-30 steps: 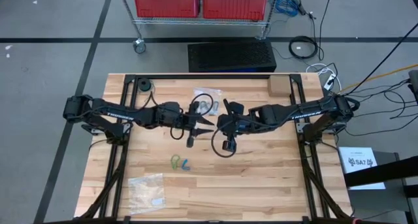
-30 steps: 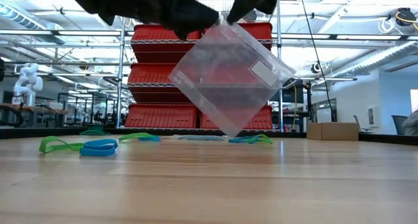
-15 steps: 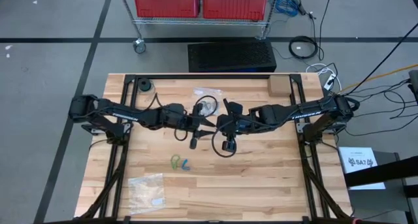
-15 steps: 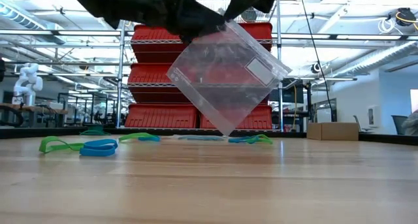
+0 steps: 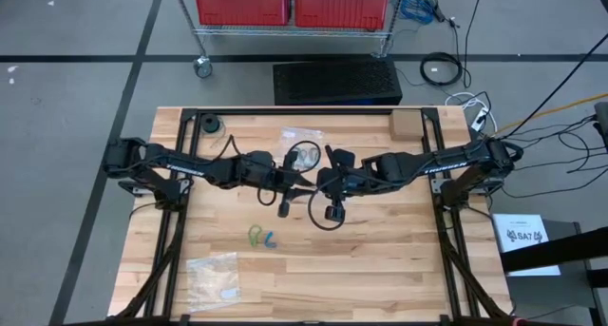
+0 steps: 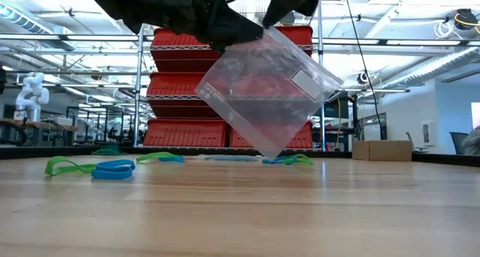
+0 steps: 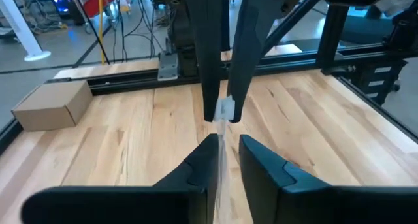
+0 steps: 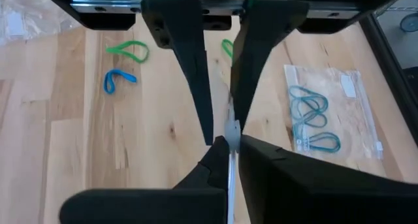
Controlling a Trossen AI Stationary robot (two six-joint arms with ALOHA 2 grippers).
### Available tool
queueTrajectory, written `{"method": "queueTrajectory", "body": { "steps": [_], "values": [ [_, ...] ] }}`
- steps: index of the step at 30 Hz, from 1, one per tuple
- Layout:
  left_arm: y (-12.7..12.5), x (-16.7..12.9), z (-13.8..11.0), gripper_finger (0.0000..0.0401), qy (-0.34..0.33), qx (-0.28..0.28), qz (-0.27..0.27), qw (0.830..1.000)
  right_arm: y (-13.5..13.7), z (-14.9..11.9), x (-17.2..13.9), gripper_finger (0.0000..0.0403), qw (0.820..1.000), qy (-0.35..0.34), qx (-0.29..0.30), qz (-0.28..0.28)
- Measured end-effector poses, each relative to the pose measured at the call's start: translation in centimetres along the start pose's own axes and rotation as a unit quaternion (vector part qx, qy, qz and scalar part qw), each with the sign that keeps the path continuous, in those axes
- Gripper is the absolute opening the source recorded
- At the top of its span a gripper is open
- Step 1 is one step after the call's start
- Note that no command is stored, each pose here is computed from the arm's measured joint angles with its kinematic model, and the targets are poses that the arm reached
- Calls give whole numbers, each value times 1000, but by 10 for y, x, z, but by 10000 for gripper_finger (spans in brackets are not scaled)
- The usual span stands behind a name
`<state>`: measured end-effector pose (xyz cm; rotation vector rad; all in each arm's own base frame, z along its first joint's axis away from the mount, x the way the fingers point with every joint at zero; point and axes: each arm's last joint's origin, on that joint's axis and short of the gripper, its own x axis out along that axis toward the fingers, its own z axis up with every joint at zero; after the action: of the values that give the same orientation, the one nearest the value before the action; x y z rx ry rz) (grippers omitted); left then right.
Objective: Sort rubber bands
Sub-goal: Open the bottom right zip bag
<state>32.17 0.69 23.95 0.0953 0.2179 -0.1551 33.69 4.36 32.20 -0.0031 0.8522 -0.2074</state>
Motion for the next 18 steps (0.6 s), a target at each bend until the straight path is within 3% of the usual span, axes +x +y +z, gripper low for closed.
{"method": "queueTrajectory", "body": {
  "steps": [7, 18],
  "values": [
    [0, -1, 1, 38, 1, 10, 0, 1000, 0, -3, 0, 2, 1000, 14, 7, 0],
    [0, -2, 3, 35, -6, 10, 2, 1000, 1, -2, 0, 2, 1000, 17, 10, 22]
  ]
}}
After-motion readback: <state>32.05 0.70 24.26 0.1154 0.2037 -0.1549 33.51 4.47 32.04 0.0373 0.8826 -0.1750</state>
